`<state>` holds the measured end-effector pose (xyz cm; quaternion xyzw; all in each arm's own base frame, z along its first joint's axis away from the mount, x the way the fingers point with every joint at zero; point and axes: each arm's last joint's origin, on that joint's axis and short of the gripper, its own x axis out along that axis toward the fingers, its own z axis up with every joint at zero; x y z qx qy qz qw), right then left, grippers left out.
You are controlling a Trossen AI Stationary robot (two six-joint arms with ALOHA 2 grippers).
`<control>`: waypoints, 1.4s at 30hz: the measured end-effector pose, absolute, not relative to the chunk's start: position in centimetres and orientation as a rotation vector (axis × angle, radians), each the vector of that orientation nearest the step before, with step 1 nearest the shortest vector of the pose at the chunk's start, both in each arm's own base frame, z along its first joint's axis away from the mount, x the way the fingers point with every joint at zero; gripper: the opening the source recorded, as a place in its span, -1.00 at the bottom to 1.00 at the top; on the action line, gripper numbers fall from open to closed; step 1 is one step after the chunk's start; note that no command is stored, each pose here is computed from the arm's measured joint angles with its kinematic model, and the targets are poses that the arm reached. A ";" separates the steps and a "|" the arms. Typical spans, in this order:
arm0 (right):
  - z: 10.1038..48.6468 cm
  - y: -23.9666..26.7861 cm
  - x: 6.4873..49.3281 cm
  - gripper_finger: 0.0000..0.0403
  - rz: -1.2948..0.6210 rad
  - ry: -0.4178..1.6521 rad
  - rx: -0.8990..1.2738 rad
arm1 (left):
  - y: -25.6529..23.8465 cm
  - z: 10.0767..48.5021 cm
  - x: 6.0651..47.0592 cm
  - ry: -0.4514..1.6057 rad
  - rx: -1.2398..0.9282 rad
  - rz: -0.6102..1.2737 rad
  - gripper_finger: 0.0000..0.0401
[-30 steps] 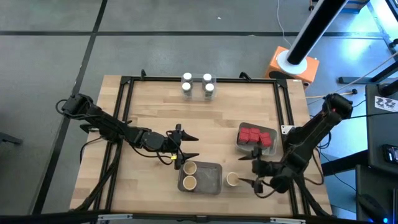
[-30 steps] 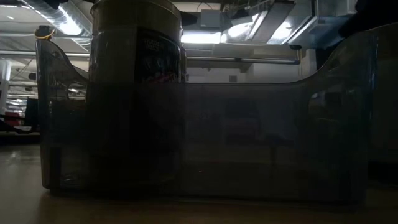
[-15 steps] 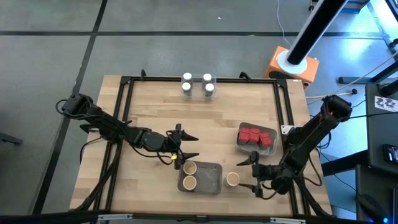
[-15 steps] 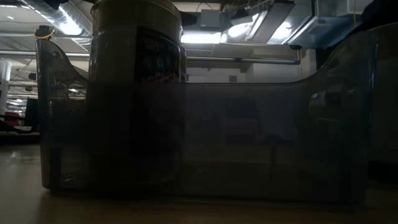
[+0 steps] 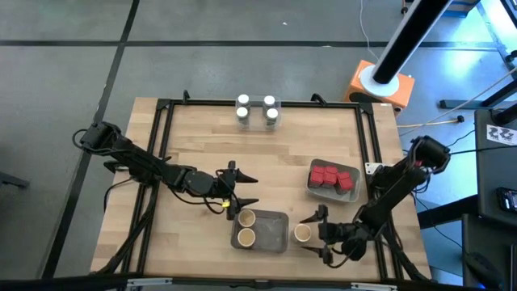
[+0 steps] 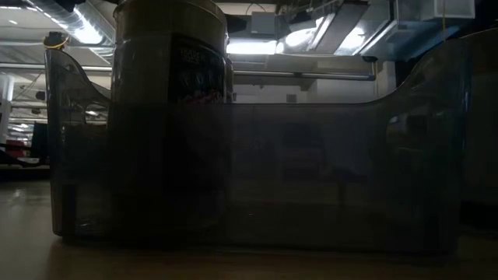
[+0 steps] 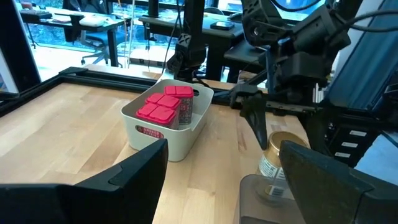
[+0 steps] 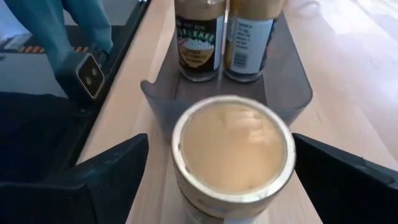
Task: Sort spices by type
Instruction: Put the gold seasoning bottle into the black bin
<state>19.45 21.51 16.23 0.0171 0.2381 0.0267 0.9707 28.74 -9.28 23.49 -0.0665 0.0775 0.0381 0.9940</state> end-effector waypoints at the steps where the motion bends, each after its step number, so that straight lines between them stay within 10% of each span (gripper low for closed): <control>1: 16.1 21.5 19.5 0.90 0.049 0.483 0.030 | -9.3 23.5 28.8 0.155 -0.134 0.077 0.46; 12: 15.5 20.8 20.6 0.38 0.009 0.488 0.039 | -9.2 23.5 28.8 0.154 -0.142 0.080 0.46; 42: 26.1 21.3 22.9 0.38 0.044 0.473 -0.016 | -9.3 23.5 28.7 0.154 -0.149 0.076 0.46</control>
